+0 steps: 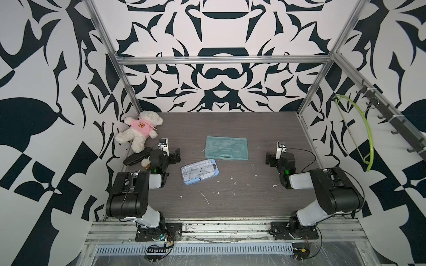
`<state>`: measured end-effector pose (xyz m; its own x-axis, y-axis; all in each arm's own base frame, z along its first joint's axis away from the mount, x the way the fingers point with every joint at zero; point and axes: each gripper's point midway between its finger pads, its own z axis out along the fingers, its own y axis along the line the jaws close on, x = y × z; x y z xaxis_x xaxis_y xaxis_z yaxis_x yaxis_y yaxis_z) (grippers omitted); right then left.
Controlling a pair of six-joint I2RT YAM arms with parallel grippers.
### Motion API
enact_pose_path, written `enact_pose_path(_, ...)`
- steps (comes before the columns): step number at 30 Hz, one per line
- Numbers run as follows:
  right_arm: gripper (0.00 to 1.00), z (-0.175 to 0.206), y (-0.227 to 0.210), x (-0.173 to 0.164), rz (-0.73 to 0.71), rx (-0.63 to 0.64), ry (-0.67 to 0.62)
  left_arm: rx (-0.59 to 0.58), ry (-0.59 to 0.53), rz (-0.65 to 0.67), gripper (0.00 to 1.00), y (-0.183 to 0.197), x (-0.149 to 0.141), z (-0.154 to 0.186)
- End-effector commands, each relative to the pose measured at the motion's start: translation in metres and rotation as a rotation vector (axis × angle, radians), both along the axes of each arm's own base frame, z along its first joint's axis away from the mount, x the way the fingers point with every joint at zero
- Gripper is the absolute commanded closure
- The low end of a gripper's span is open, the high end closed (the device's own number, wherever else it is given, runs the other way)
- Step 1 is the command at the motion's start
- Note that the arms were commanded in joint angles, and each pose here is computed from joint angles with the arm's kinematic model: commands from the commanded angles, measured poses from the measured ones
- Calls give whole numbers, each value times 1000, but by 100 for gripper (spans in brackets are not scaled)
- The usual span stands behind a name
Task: Open the ruler set and take out the ruler
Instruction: Pick up the ruler set box at the center of the board.
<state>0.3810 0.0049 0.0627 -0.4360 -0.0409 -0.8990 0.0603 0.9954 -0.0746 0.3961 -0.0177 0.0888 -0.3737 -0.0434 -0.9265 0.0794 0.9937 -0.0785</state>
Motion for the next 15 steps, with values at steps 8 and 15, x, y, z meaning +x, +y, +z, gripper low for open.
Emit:
enact_pose_path(8,0,16,3,6,17,17,-57,10,-1,0,1,0,-2,-2)
enact_pose_path(15,0,16,3,5,16,17,-55,10,0,0,1,0,-2,-2)
